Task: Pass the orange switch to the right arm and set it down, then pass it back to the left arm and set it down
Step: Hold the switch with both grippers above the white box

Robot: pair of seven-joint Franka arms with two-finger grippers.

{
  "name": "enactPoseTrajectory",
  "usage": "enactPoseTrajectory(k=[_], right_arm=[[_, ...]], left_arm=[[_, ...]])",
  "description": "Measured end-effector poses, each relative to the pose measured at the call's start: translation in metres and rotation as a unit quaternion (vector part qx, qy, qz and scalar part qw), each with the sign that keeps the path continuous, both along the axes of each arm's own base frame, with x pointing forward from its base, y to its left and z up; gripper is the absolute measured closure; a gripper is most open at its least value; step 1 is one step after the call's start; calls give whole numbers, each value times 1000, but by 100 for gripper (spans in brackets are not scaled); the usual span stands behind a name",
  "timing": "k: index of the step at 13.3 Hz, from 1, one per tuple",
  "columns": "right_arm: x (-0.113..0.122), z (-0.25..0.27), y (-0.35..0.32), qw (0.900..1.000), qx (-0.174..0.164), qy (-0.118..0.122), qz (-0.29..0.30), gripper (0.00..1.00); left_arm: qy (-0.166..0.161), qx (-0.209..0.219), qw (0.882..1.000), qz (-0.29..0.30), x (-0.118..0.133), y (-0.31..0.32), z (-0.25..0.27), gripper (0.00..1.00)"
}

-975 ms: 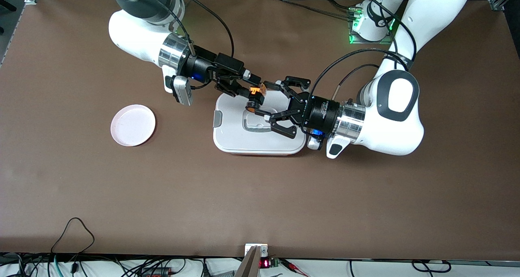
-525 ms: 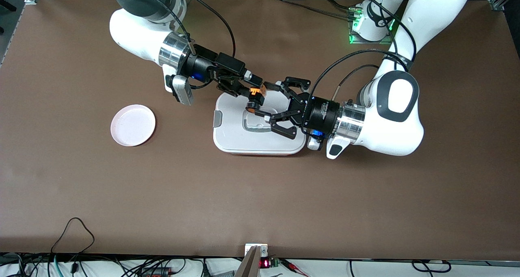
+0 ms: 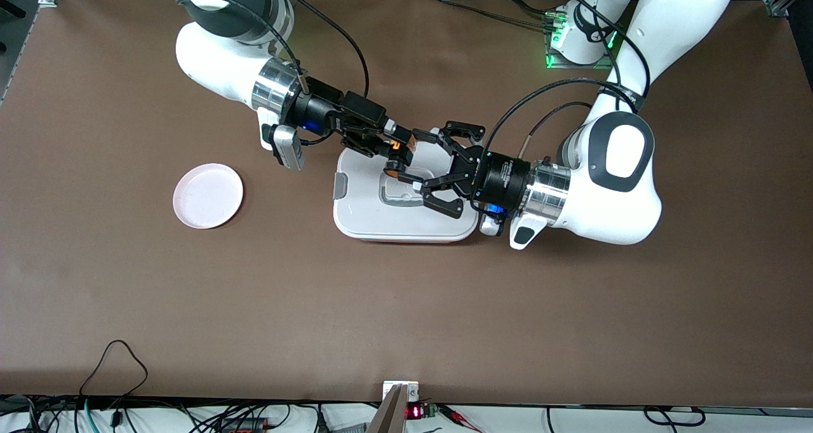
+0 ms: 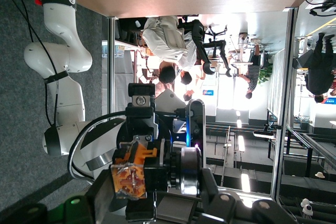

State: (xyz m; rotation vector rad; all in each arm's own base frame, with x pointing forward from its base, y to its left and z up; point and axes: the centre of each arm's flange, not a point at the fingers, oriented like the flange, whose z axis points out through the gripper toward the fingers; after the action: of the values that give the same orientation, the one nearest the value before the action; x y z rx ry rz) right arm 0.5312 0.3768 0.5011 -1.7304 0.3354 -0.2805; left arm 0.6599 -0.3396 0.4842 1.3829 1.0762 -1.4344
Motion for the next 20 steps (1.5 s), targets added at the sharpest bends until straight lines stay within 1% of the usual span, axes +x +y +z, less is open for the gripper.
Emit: enactPoseTrajectory(k=[1,3,4,5,6,7,8,9,20], right_arm=[[0,2,0,1000,1,-1,0,25],[1,4,1,1000,3,-4,0,26],[1,5,1,1000,3,-4,0,32],[1,5,1,1000,3,-4,0,32],[1,5,1,1000,3,-4,0,39],[1,5,1,1000,3,-4,-1,49],[1,5,1,1000,3,-4,-1,49],[1,5,1,1000,3,-5,-1,52],[2,7,0,1000,4,-7,-1,52]], left_arm=[[0,0,1000,0,0,0,0,29],[0,0,1000,0,0,0,0,29],[0,0,1000,0,0,0,0,29],[0,0,1000,0,0,0,0,29],[0,0,1000,0,0,0,0,29],[0,0,1000,0,0,0,0,29],[-1,0,1000,0,0,0,0,29],[-1,-1,1000,1,1,0,1,29],[-1,-2,1000,1,1,0,3,29]])
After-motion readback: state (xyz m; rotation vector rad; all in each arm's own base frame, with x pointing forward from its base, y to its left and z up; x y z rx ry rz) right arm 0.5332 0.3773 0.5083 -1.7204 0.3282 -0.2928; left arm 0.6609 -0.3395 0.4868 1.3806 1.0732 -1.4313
